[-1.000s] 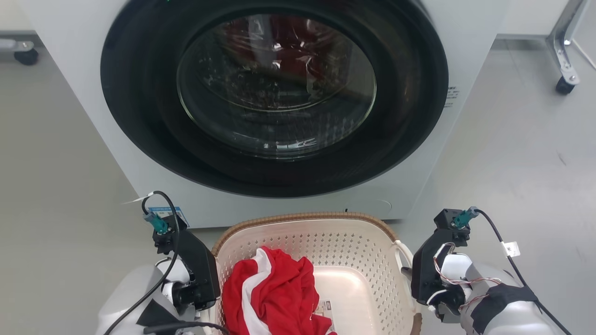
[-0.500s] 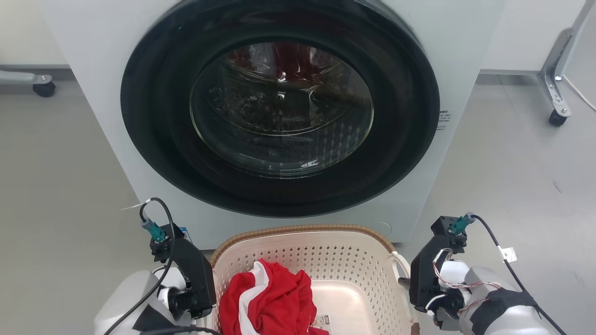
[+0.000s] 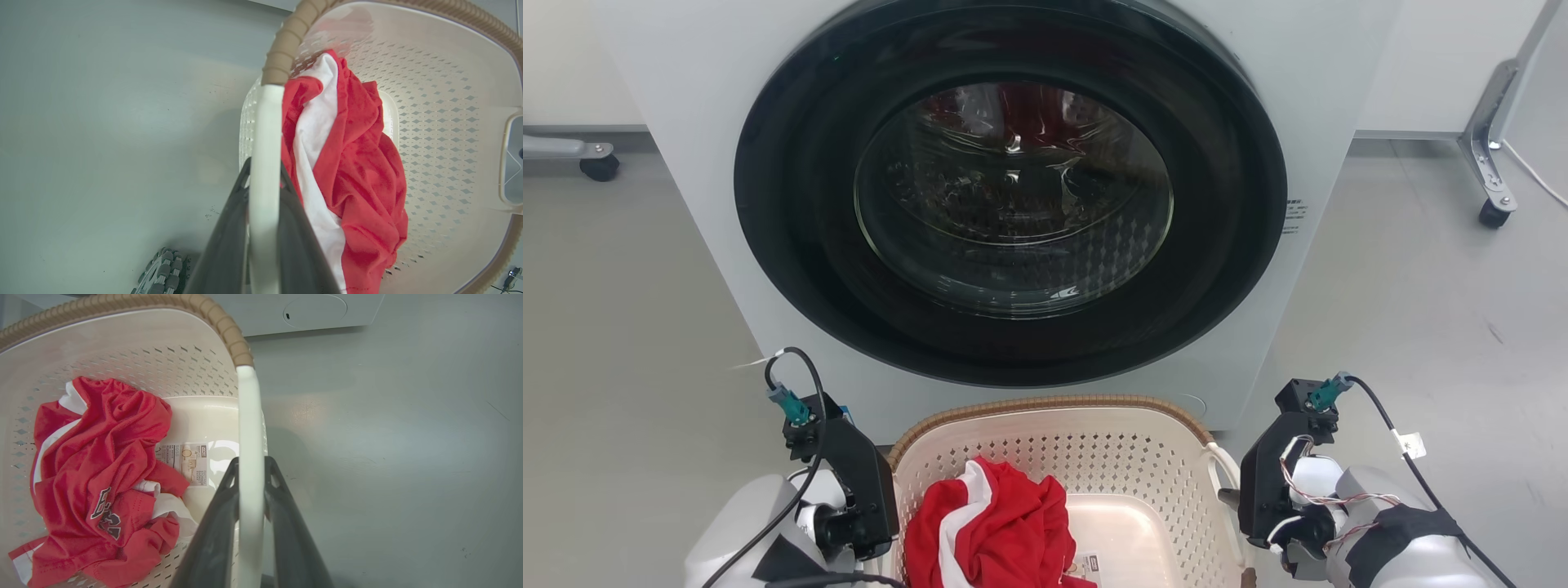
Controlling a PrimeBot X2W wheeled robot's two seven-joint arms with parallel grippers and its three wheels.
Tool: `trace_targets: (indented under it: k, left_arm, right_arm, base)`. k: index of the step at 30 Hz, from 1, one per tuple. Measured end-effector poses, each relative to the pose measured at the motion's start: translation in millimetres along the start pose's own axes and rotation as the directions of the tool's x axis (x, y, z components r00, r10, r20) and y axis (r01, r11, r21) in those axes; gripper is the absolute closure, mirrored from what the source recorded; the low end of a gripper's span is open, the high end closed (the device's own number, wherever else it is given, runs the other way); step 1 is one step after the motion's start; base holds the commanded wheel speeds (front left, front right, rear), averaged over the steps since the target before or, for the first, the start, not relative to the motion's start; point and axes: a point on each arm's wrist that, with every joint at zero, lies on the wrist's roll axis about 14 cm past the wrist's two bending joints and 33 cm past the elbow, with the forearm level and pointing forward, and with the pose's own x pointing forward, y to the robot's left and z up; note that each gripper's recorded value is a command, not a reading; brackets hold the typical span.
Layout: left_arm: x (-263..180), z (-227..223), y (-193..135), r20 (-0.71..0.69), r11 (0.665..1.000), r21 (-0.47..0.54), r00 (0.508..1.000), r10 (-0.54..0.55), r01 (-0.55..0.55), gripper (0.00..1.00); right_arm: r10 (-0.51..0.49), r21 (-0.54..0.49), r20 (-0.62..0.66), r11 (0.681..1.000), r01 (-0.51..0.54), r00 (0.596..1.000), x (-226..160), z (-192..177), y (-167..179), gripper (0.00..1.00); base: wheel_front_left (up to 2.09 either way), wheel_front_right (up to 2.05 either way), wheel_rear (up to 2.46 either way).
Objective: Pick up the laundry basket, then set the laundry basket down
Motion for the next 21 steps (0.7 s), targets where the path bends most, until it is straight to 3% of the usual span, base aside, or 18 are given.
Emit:
trace_targets:
  k: [21]
  left_arm:
    - [3.5,1.4,0.3,0.015,1.0,-0.013,1.0,-0.005,0.005,1.0]
  right_arm:
    - [0.008,0.007,-0.004,1.0,-0.007,1.0,2.5,-1.2,0.5,1.0]
  base:
    - [0.0,0.0,0.0]
